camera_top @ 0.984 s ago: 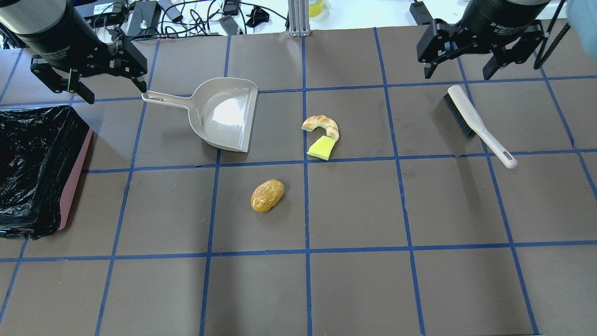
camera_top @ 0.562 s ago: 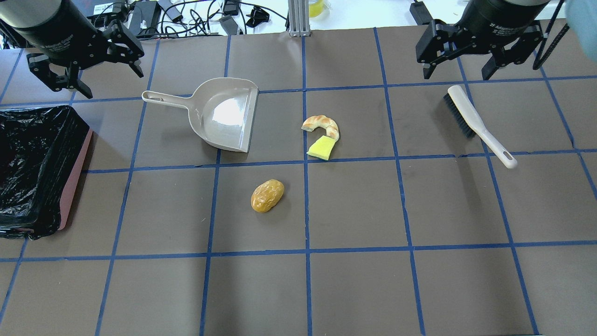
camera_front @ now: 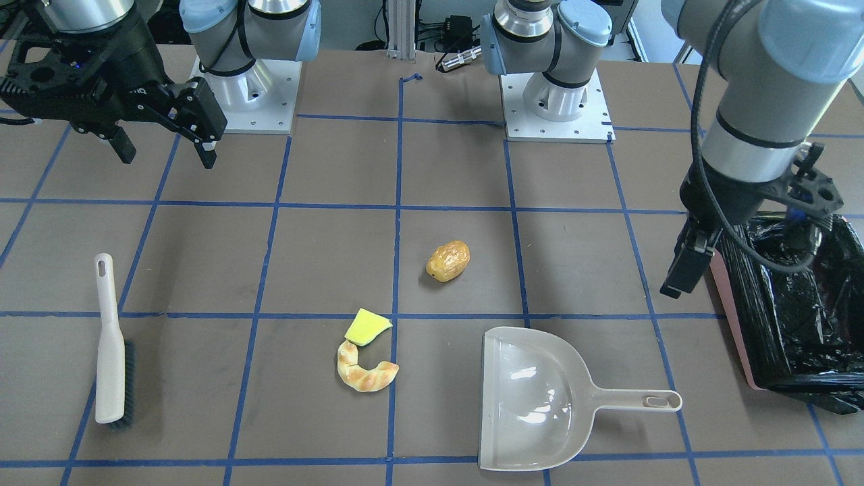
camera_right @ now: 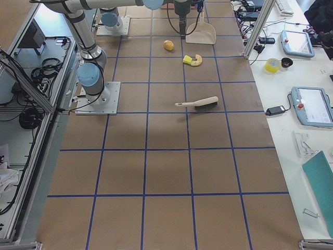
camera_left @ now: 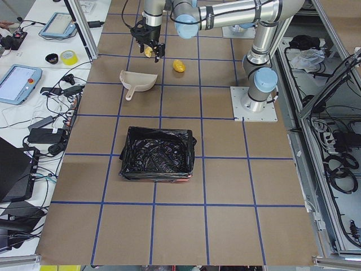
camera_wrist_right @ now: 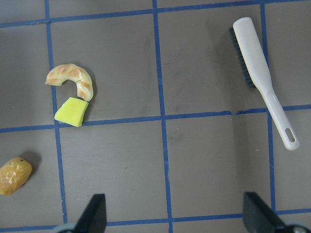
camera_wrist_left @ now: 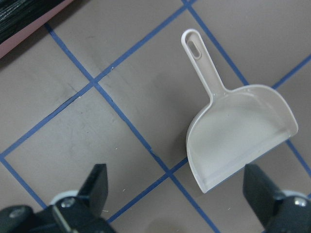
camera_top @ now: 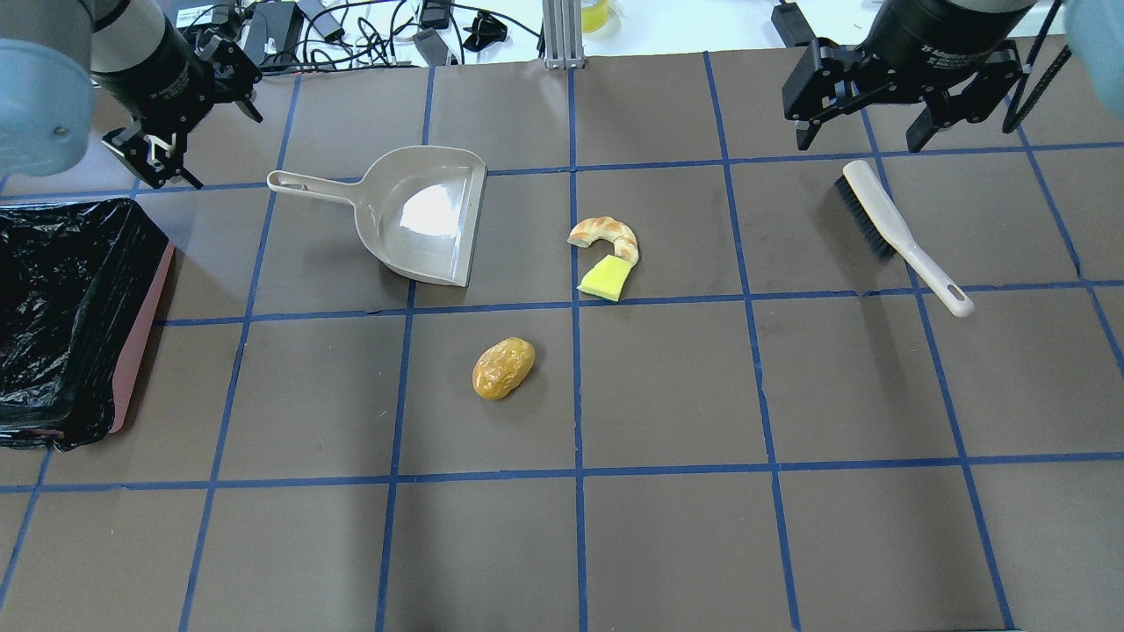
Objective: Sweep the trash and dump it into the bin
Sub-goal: 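Move the left gripper down to the white dustpan handle, then grasp the dustpan handle with left gripper while right gripper grasps the brush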
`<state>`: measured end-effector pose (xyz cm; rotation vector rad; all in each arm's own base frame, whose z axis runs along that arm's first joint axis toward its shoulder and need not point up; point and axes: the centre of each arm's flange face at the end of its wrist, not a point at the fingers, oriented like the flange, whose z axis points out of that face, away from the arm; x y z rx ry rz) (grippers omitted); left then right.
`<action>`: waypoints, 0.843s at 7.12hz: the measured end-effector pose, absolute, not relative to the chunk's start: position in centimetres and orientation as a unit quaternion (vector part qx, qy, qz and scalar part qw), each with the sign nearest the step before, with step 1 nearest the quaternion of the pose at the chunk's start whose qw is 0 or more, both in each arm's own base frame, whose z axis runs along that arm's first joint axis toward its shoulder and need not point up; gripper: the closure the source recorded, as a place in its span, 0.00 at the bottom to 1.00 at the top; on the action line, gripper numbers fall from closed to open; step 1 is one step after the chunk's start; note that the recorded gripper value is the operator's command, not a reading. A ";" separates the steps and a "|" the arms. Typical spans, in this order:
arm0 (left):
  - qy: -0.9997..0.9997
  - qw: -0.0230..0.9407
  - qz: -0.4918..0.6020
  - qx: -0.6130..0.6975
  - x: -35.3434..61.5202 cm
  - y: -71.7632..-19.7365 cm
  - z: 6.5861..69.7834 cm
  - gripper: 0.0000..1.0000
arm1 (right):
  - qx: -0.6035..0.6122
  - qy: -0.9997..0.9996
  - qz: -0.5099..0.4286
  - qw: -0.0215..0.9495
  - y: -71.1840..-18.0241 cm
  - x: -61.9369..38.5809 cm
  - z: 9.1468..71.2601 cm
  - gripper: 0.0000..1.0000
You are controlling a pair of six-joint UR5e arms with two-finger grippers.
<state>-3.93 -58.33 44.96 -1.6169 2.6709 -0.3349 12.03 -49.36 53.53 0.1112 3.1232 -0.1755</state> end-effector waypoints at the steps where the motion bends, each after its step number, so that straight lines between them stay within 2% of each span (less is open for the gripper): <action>1: 0.817 -0.004 -0.110 -0.566 -3.6 -60.3 42.7 0.00 | 0.035 0.998 -0.055 0.005 -49.4 12.0 53.5 0.00; 6: 0.772 0.006 -0.086 -0.630 -2.4 -68.0 33.4 0.01 | 0.035 0.998 -0.055 0.004 -49.3 12.0 53.5 0.00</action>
